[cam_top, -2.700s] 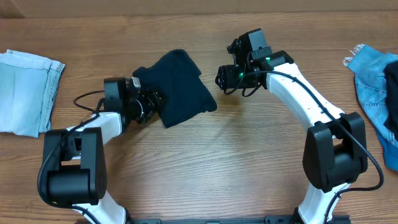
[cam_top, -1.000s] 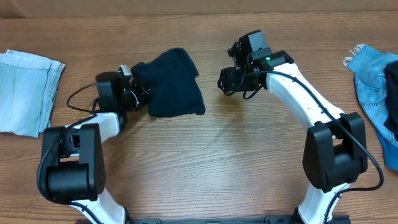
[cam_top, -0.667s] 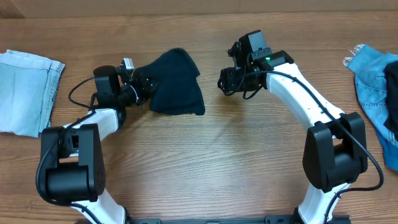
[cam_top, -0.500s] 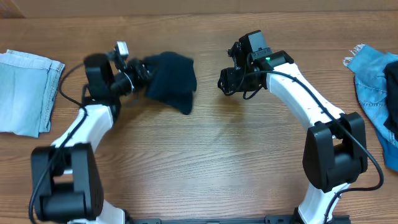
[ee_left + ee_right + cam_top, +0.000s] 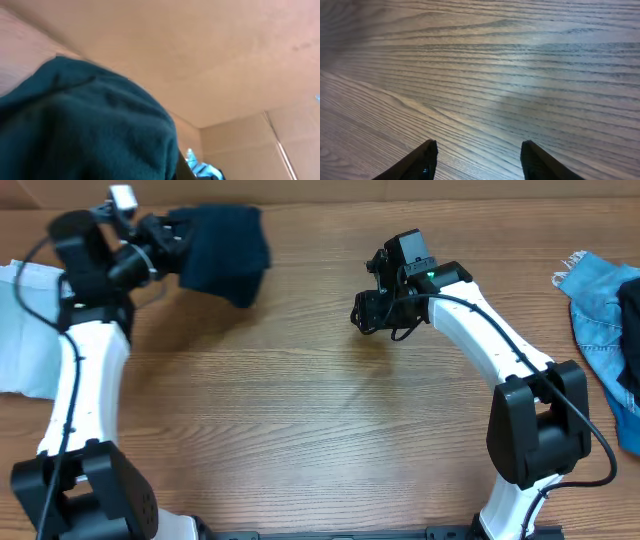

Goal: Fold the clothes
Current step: 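Place the teal bundle onto the light blue denim cloth with the left gripper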

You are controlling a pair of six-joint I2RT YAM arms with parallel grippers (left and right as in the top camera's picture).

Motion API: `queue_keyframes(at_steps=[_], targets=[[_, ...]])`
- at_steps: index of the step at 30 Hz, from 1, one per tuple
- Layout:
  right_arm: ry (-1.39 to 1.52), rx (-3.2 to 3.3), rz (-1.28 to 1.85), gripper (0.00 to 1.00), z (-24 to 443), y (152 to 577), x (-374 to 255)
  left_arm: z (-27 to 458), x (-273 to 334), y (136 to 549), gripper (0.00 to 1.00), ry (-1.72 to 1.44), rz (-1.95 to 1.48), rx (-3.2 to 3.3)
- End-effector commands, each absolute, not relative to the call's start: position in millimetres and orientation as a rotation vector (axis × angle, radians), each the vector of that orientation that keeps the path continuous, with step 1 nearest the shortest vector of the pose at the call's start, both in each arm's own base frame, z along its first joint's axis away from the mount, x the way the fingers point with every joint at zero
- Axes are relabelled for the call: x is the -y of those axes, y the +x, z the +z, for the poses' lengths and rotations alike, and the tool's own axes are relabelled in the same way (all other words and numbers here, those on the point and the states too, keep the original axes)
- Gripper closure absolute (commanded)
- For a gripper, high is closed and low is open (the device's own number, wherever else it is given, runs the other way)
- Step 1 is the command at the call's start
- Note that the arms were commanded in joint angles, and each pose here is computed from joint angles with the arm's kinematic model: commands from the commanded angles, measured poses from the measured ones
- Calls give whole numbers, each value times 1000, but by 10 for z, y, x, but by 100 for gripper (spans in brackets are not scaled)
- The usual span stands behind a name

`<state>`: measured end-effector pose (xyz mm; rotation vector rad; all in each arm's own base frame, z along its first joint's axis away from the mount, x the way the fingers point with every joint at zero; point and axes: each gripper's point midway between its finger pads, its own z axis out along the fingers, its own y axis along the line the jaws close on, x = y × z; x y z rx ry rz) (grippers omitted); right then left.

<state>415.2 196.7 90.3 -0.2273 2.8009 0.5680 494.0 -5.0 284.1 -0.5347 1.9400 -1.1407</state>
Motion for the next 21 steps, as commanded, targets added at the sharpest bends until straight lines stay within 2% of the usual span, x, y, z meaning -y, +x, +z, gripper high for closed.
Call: queue_keyframes(at_steps=[1, 6, 11, 16, 21], targets=[[-242, -2790, 578, 43, 946, 4152, -1987, 3234, -421, 4896, 96, -470, -968, -1899], [-241, -2800, 576, 43, 937, 4132, -1979, 3474, -1158, 4777, 96, -564, -802, -1838], [-235, -2838, 570, 43, 907, 4054, -1953, 3455, -1901, 4590, 96, -689, -629, -1774], [-234, -2847, 568, 43, 900, 4034, -1947, 3404, -2322, 4573, 96, -713, -462, -1736], [-226, -2896, 559, 43, 866, 3933, -1913, 3247, -2616, 4726, 96, -722, -409, -1694]])
